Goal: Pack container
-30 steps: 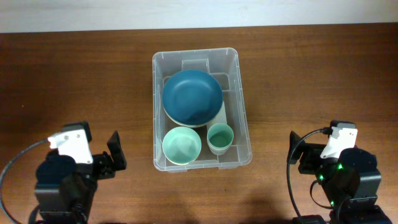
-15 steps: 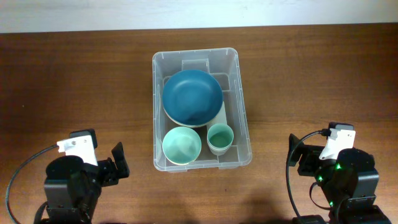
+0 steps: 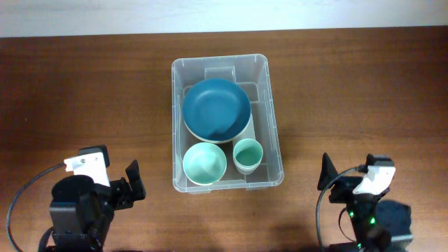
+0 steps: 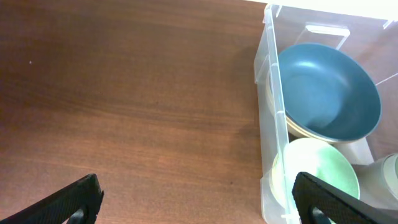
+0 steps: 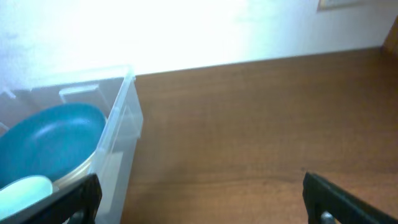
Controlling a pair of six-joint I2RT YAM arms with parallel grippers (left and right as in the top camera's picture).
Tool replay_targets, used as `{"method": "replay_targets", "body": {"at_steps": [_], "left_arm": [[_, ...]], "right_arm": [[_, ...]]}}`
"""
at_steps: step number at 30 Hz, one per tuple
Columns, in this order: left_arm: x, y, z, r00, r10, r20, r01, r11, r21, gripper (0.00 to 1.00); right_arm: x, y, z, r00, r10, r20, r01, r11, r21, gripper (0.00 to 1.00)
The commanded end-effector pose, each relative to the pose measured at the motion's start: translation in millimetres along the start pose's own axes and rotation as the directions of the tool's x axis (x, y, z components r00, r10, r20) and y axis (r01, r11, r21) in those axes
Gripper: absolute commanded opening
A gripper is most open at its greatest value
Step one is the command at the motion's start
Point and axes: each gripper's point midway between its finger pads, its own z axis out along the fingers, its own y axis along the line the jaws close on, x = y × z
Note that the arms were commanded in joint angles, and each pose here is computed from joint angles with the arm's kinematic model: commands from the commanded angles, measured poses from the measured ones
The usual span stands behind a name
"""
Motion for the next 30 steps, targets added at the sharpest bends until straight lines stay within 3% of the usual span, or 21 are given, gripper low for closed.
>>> {"method": "replay_targets", "body": {"at_steps": [1, 11, 16, 21, 26, 30], "left_arm": [[0.6, -0.4, -0.9, 1.0, -0.013, 0.001, 0.013, 1.0, 0.005, 1.0], [0.6, -0.4, -0.9, 1.0, -0.013, 0.001, 0.013, 1.0, 0.005, 1.0], [0.6, -0.4, -0.9, 1.0, -0.013, 0.001, 0.013, 1.0, 0.005, 1.0], [0.6, -0.4, -0.9, 1.0, -0.013, 0.001, 0.013, 1.0, 0.005, 1.0], [0.6, -0.4, -0.9, 1.0, -0.013, 0.001, 0.013, 1.0, 0.005, 1.0], [0.6, -0.4, -0.9, 1.0, -0.013, 0.001, 0.013, 1.0, 0.005, 1.0]], "right_arm": [[5.8, -4.4, -3.2, 0.996, -0.003, 0.087, 0.003, 1.0, 0.004, 0.99], [-23.3, -4.7, 8.5, 0.928, -0.018, 0.373, 0.021, 1.0, -0.004, 0.99], [-9.4, -6.3, 20.4, 0.904, -0.013, 0.428, 0.019, 1.0, -0.011, 0.99], [5.1, -8.4, 27.1, 0.925, -0.056, 0.376, 0.058, 0.998, 0.006, 0.99], [53.1, -14.8, 41.0, 0.982, -0.063, 0.179, 0.06, 0.998, 0.021, 0.99], [52.7, -14.5, 41.3, 0.982, -0.063, 0.18, 0.061, 0.998, 0.021, 0.99]]}}
